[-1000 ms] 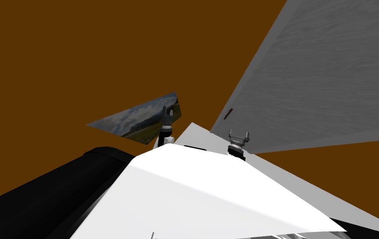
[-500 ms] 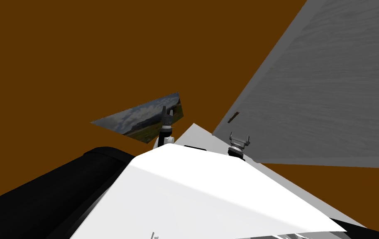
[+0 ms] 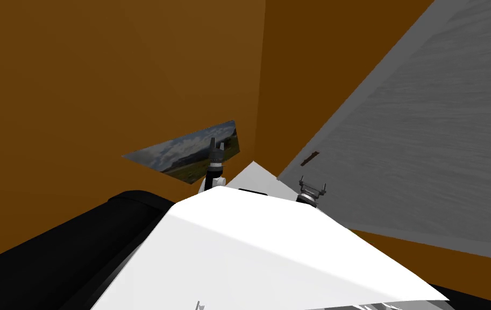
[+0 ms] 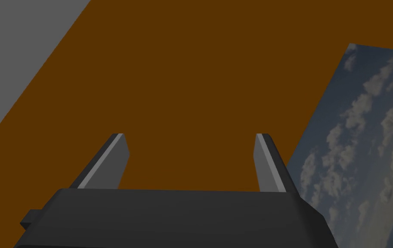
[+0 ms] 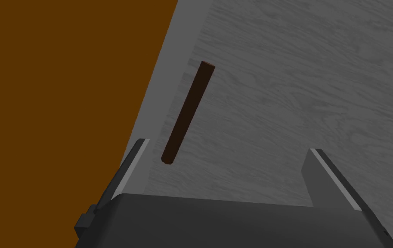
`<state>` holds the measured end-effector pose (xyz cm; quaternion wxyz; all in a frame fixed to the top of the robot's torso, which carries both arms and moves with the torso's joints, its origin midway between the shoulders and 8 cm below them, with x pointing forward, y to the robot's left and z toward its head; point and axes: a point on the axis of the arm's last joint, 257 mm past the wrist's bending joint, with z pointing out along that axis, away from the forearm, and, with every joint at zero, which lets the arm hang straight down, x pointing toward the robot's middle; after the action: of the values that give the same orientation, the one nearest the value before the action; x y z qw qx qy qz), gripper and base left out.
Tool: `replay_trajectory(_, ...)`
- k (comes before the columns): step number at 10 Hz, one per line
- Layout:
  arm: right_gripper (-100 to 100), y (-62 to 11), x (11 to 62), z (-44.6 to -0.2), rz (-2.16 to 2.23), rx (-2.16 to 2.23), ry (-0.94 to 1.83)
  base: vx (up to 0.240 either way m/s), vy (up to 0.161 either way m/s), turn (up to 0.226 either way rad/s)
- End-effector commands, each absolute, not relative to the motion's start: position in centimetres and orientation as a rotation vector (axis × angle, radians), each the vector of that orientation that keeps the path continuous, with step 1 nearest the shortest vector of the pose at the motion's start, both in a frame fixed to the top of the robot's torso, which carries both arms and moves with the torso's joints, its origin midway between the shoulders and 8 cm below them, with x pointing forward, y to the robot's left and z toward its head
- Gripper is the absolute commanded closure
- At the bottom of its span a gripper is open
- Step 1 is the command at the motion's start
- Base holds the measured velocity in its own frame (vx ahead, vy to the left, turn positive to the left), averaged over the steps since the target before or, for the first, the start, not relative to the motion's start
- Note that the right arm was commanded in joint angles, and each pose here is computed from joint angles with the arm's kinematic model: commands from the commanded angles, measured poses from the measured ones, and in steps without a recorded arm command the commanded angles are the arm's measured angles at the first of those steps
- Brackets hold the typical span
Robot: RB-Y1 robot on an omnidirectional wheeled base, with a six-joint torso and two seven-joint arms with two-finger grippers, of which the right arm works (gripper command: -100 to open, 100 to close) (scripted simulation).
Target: Pull the door open
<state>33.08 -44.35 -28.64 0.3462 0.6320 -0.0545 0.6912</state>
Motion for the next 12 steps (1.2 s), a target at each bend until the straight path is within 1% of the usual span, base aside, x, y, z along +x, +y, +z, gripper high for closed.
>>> replay_trajectory(1, -100, -45.1, 32.6, -29.6, 1.793, 1.658, -0.203, 0.114, -0.07, 0.149)
replay_trajectory(5, -100, -47.1, 30.5, -32.3, 1.78, 1.693, -0.362, 0.085, -0.053, 0.152)
replay_trajectory(6, -100, -47.5, 30.1, -32.8, 1.777, 1.698, -0.393, 0.103, -0.097, 0.21)
replay_trajectory(8, -100, -48.1, 29.2, -33.7, 1.769, 1.705, -0.45, 0.081, -0.066, 0.095)
replay_trajectory(12, -100, -50.0, 26.4, -36.5, 1.739, 1.713, -0.624, 0.092, -0.088, 0.174)
